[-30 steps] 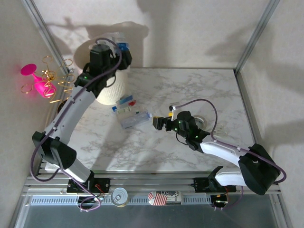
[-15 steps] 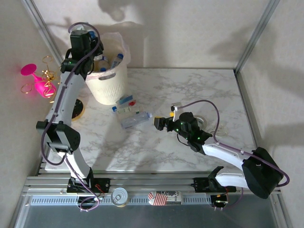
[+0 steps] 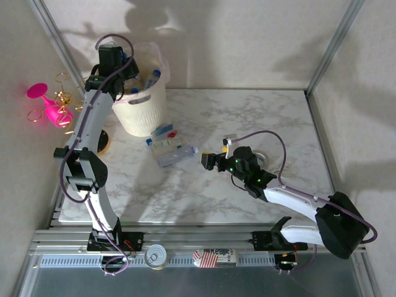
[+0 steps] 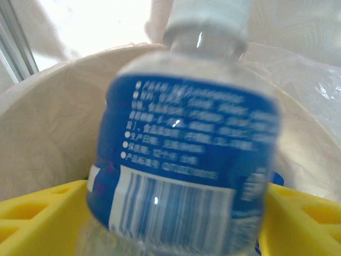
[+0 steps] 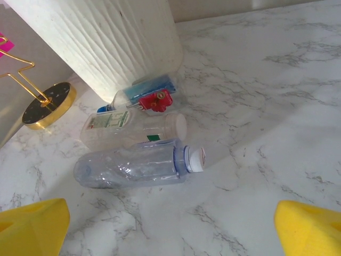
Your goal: Put the plastic bottles in the bin
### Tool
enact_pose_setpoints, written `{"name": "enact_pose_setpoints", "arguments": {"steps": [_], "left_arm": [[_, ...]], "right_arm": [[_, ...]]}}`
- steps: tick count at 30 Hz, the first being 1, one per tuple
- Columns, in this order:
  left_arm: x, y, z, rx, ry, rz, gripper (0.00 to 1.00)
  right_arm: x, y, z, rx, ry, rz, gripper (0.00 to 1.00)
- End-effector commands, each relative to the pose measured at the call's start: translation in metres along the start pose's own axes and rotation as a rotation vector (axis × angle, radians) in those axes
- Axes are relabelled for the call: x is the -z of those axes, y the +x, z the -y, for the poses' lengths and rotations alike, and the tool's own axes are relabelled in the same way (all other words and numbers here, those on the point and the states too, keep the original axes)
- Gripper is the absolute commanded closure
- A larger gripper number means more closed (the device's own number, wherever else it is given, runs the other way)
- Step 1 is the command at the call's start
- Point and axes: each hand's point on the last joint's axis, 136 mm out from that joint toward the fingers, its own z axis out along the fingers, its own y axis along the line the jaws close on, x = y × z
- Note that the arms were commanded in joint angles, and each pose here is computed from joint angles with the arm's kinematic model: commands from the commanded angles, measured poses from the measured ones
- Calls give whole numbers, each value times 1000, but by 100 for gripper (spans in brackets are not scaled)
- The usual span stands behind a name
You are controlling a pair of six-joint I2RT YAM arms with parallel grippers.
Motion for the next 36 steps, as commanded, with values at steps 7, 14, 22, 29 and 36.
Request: {"name": "enact_pose_setpoints", "arguments": {"steps": [7, 14, 22, 29, 36], "left_arm": [[62, -49, 20, 43, 116, 115, 0], [116, -39, 55, 34, 261, 160, 0], [166, 39, 97, 70, 599, 114, 0], [168, 149, 108, 57, 715, -55, 0], [139, 254, 99, 16, 642, -287, 0]], "right_arm": [[-2, -7, 2, 14, 15, 17, 1], [-10, -5, 1, 4, 12, -1, 1], [-17, -2, 5, -14, 38, -23, 1], [-25, 6, 13, -79, 55, -50, 1], [-30, 21, 22, -120, 71, -92, 1]]}}
